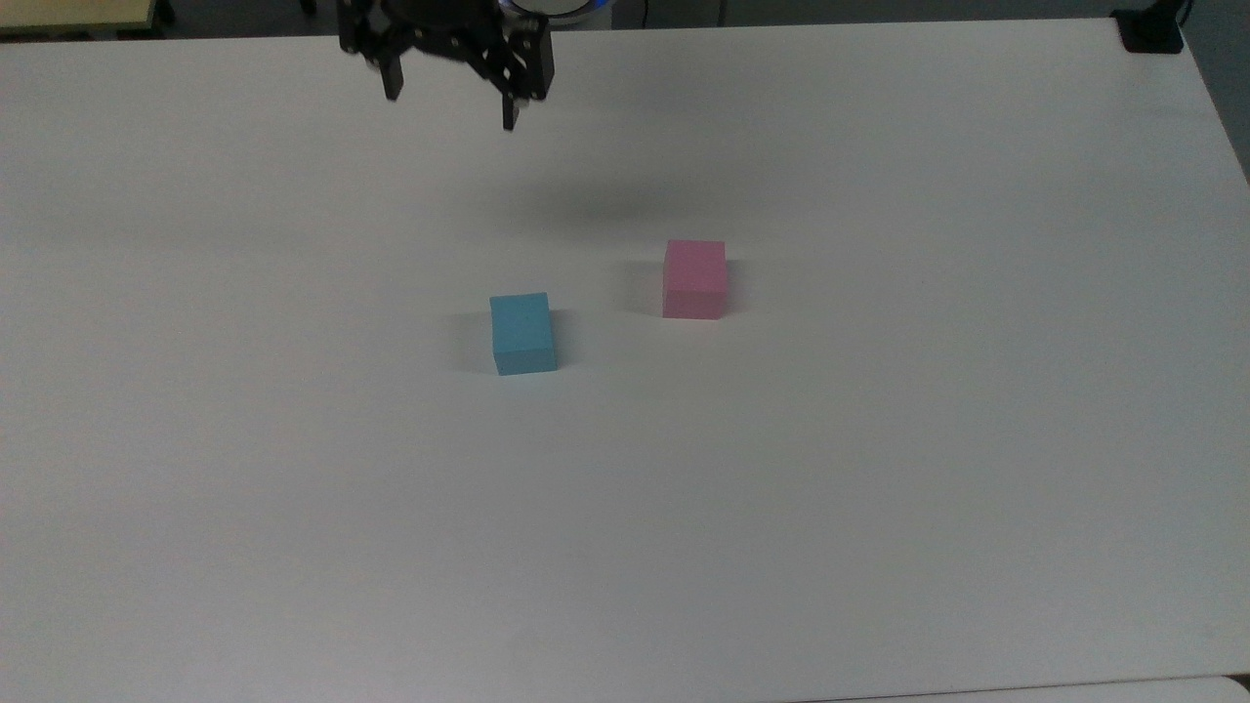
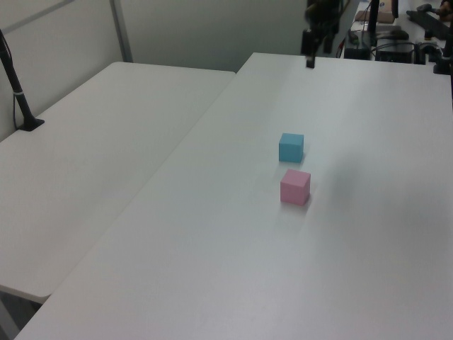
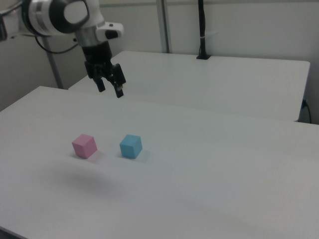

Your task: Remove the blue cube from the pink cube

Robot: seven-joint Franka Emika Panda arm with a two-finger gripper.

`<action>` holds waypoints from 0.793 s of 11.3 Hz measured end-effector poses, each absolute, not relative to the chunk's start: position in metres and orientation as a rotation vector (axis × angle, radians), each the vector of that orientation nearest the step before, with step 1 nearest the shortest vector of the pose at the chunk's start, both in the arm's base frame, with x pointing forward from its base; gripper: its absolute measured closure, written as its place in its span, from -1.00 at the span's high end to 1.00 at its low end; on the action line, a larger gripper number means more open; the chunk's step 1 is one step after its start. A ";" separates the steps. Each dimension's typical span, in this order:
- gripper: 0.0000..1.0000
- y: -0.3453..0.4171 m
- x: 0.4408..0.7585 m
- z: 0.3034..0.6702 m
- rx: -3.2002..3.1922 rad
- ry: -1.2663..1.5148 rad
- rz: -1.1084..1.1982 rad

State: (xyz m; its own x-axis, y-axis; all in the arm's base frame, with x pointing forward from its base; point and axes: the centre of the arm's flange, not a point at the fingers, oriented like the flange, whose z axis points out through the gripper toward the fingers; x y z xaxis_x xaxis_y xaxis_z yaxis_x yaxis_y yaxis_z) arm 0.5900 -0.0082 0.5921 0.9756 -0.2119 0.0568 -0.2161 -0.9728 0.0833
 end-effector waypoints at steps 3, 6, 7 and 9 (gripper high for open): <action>1.00 -0.023 0.551 0.631 3.062 -0.403 0.007; 1.00 -0.036 0.538 0.643 3.083 -0.231 0.000; 1.00 -0.042 0.538 0.643 3.088 -0.158 -0.002; 1.00 -0.050 0.537 0.643 3.091 -0.073 -0.005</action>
State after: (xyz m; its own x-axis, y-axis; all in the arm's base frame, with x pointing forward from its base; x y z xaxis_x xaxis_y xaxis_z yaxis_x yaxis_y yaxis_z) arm 0.5369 -0.0503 0.6432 0.9989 -0.0472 -0.0023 -0.0470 -0.9977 0.0494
